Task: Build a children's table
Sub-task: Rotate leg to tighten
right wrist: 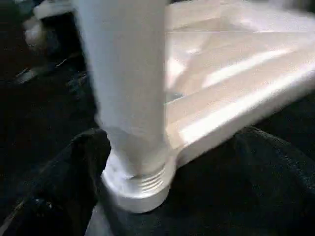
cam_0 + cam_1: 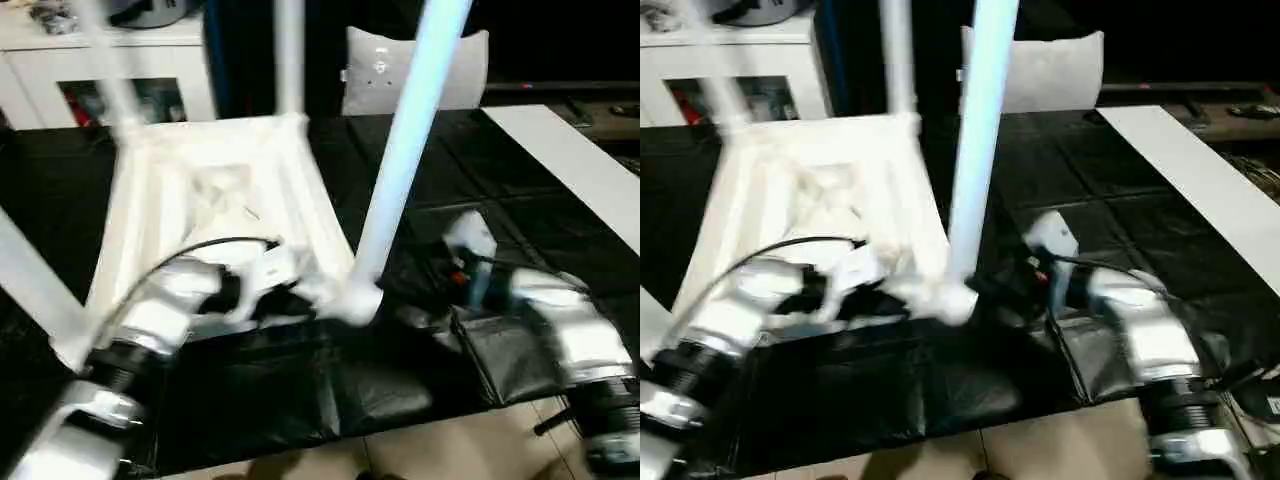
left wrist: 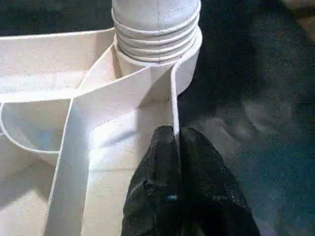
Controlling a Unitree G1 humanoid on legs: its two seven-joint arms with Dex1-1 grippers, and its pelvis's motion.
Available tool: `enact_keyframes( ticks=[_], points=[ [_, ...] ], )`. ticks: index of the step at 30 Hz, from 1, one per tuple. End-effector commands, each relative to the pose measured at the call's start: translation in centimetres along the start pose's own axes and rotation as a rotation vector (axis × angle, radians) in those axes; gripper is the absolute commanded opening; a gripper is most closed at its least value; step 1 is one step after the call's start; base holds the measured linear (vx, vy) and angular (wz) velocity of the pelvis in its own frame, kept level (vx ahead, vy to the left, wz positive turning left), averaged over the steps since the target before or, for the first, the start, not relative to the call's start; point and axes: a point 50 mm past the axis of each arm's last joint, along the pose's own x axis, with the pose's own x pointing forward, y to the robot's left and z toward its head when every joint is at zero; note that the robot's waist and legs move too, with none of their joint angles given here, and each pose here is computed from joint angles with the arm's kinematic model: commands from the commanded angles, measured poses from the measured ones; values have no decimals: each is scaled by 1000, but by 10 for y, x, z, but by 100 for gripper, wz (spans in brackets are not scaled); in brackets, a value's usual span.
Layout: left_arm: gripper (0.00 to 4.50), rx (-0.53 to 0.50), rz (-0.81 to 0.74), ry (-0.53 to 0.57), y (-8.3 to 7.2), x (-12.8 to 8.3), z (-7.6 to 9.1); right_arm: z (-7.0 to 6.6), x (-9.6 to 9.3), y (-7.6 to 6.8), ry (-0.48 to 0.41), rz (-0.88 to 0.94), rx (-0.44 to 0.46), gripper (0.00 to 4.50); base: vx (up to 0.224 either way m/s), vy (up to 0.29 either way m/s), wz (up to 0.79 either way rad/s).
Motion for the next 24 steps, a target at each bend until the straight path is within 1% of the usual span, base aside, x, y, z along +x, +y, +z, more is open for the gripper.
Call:
enact_keyframes(
  ticks=[1,5,8,9,11,12,14,15,18,19,24],
  points=[
    [0,71,-110,-5,-4,11,12,2,2,4,12,53,-37,446,0,0,0],
    [0,90,-121,4,-3,12,13,2,7,4,35,79,-51,446,0,0,0],
    [0,98,-132,-1,-3,13,15,2,11,3,34,96,-22,446,0,0,0],
    [0,99,-136,-4,-3,13,16,2,11,2,34,101,-7,429,0,0,0],
    [0,101,-139,-6,-4,13,15,1,12,2,35,116,33,429,0,0,0],
    [0,102,-140,-7,-4,14,15,1,12,2,36,121,44,408,0,0,0],
    [0,101,-140,-6,-4,13,15,0,12,2,36,129,52,401,0,0,0],
    [0,95,-138,-5,-5,13,13,-1,11,3,36,146,63,382,0,0,0],
    [0,90,-134,5,-4,11,10,-1,10,4,32,178,85,355,0,0,0],
    [0,89,-135,5,-4,11,10,-1,10,5,27,182,90,355,0,0,0],
    [0,82,-135,5,-5,10,10,0,12,5,11,193,112,308,0,0,0]
  ],
)
